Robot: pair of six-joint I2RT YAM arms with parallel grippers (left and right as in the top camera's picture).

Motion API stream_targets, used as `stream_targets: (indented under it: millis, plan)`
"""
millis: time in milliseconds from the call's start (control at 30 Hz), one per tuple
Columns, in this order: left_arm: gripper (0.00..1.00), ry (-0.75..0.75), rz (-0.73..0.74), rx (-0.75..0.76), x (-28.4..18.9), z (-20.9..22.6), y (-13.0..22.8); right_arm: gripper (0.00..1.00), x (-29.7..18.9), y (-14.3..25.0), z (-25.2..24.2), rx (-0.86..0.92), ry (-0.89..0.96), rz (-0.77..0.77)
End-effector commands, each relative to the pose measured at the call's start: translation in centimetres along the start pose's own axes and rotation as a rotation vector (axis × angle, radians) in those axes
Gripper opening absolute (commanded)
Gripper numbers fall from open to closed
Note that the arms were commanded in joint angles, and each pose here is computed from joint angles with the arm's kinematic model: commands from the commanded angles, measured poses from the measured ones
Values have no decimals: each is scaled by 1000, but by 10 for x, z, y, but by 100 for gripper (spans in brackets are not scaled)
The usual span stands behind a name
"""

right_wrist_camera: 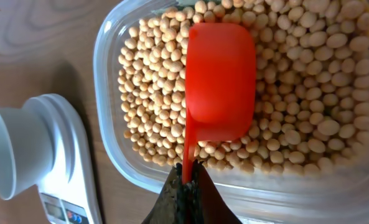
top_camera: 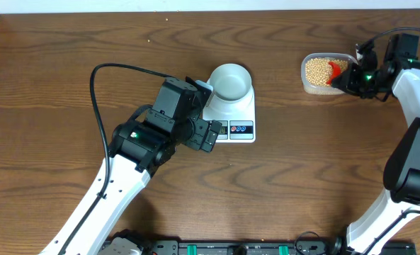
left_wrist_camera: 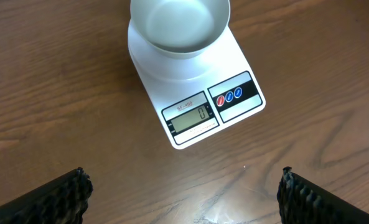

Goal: Scoop item into bowl and weigh 50g on scale
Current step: 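Scoop soybeans and lift the red scoop out of the tub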

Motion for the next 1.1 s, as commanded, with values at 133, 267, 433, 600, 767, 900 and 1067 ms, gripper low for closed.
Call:
stream_targets:
  millis: [133, 267, 433, 600, 767, 900, 1067]
  plan:
    - [98, 6, 17, 11, 3, 0, 2, 1, 7, 14, -13, 147, -167, 9]
    - [98, 6, 17, 11, 3, 0, 2, 1, 2, 15, -20, 189, -217, -10]
    - [98, 6, 17, 11, 3, 0, 2, 1, -5, 13, -22, 202, -307, -34]
    - [97, 6, 17, 11, 3, 0, 2, 1, -9, 11, -21, 199, -359, -46]
    - [98, 6, 17, 11, 3, 0, 2, 1, -13, 8, -18, 184, -424, -63]
    - [98, 6, 17, 11, 3, 0, 2, 1, -19, 6, -24, 214, -431, -79]
    - [98, 6, 17, 11, 3, 0, 2, 1, -30, 5, -33, 235, -479, -102]
Point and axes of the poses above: each gripper's point midway between its finger pads, its own x axis out along the fingers, its own z axis along the line the jaws close on, y = z × x, the point moved 8 cm from there along -x, back along the fingers, and after that the axes turned 2 degrees about -x, right-handed, at the moved point
